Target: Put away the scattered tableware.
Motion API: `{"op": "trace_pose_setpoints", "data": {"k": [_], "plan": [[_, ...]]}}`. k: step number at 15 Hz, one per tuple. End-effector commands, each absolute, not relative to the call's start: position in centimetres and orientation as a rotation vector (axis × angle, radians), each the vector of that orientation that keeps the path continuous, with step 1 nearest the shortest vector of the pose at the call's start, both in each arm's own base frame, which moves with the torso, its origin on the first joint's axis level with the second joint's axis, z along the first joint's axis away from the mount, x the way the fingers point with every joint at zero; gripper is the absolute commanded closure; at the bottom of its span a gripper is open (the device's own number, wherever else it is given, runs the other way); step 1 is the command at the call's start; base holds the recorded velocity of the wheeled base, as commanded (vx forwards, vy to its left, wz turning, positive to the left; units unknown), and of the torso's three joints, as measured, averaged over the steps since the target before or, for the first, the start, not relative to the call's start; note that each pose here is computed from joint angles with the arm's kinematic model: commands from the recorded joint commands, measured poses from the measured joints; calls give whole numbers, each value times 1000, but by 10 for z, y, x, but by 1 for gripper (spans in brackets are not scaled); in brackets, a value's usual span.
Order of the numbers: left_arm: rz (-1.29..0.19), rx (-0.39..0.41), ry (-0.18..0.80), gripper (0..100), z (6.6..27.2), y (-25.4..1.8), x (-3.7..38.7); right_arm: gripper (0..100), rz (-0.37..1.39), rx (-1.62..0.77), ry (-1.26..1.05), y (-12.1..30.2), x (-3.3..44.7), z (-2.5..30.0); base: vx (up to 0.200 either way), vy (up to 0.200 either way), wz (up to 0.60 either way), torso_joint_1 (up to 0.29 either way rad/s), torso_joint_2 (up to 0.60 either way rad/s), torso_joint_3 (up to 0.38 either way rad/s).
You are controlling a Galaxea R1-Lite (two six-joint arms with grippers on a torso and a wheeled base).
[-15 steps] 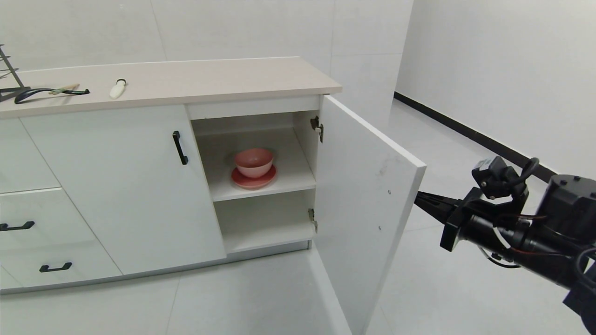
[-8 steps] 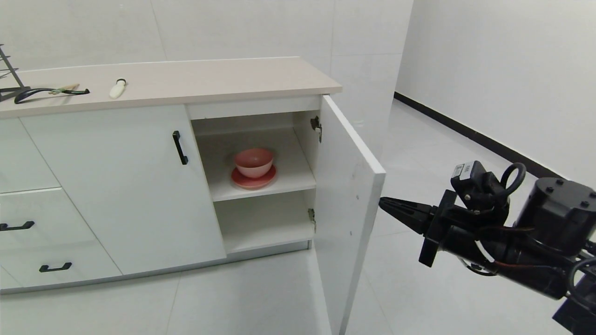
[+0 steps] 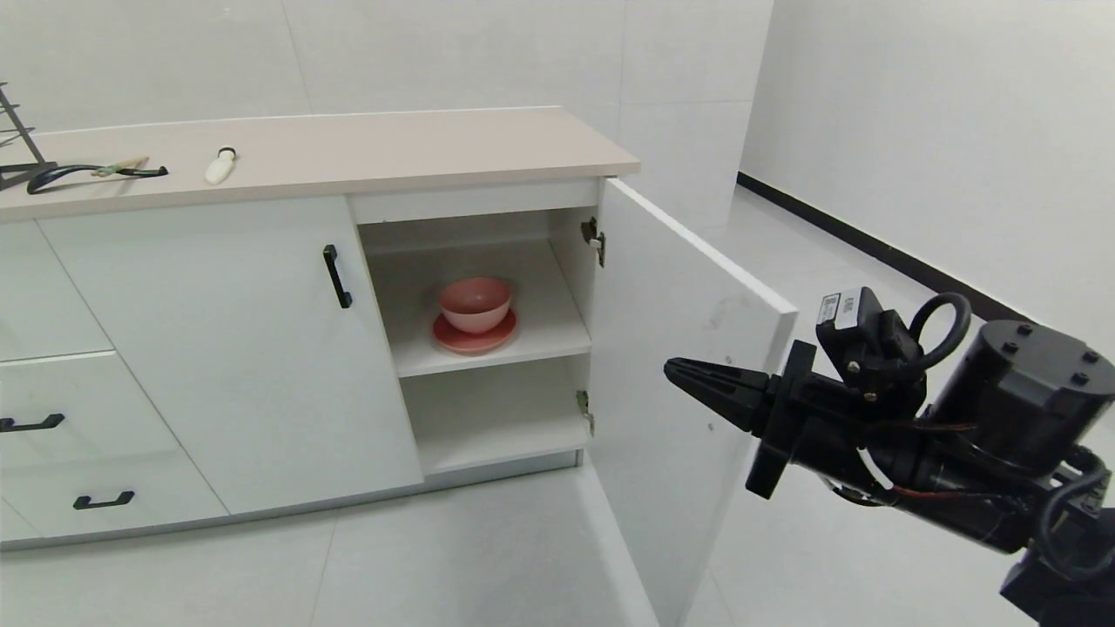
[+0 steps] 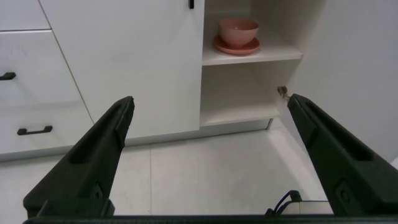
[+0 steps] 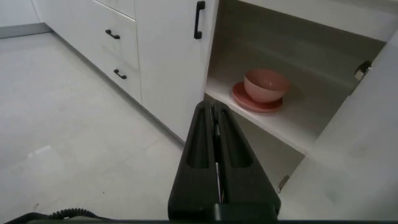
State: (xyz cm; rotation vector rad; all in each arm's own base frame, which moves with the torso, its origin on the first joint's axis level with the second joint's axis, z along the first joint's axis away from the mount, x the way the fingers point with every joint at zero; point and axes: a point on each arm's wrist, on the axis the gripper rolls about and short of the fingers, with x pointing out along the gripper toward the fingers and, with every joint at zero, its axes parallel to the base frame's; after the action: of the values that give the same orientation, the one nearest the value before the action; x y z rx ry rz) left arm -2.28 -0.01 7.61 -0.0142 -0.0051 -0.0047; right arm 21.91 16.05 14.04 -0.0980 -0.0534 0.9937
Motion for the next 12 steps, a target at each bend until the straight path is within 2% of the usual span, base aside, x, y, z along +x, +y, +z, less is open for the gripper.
{"op": "trace_pose_setpoints", "data": {"k": [1, 4, 6, 7, 10, 12], "plan": [[-5, -15, -6, 0, 76, 0, -23, 100, 994, -97, -83, 169, 230, 144, 0, 0, 0, 0, 0, 0], [-5, -15, -6, 0, 76, 0, -23, 100, 992, -90, -77, 163, 224, 145, 0, 0, 0, 0, 0, 0], [-5, -15, -6, 0, 76, 0, -23, 100, 971, -98, 134, 115, 164, 110, 0, 0, 0, 0, 0, 0], [-5, -15, -6, 0, 76, 0, -23, 100, 903, -95, 173, 92, 151, 104, 0, 0, 0, 0, 0, 0], [-5, -15, -6, 0, 76, 0, -23, 100, 663, -63, 181, 42, 148, 114, 0, 0, 0, 0, 0, 0], [-5, -14, -6, 0, 76, 0, -23, 100, 572, -48, 277, 27, 143, 112, 0, 0, 0, 0, 0, 0]]}}
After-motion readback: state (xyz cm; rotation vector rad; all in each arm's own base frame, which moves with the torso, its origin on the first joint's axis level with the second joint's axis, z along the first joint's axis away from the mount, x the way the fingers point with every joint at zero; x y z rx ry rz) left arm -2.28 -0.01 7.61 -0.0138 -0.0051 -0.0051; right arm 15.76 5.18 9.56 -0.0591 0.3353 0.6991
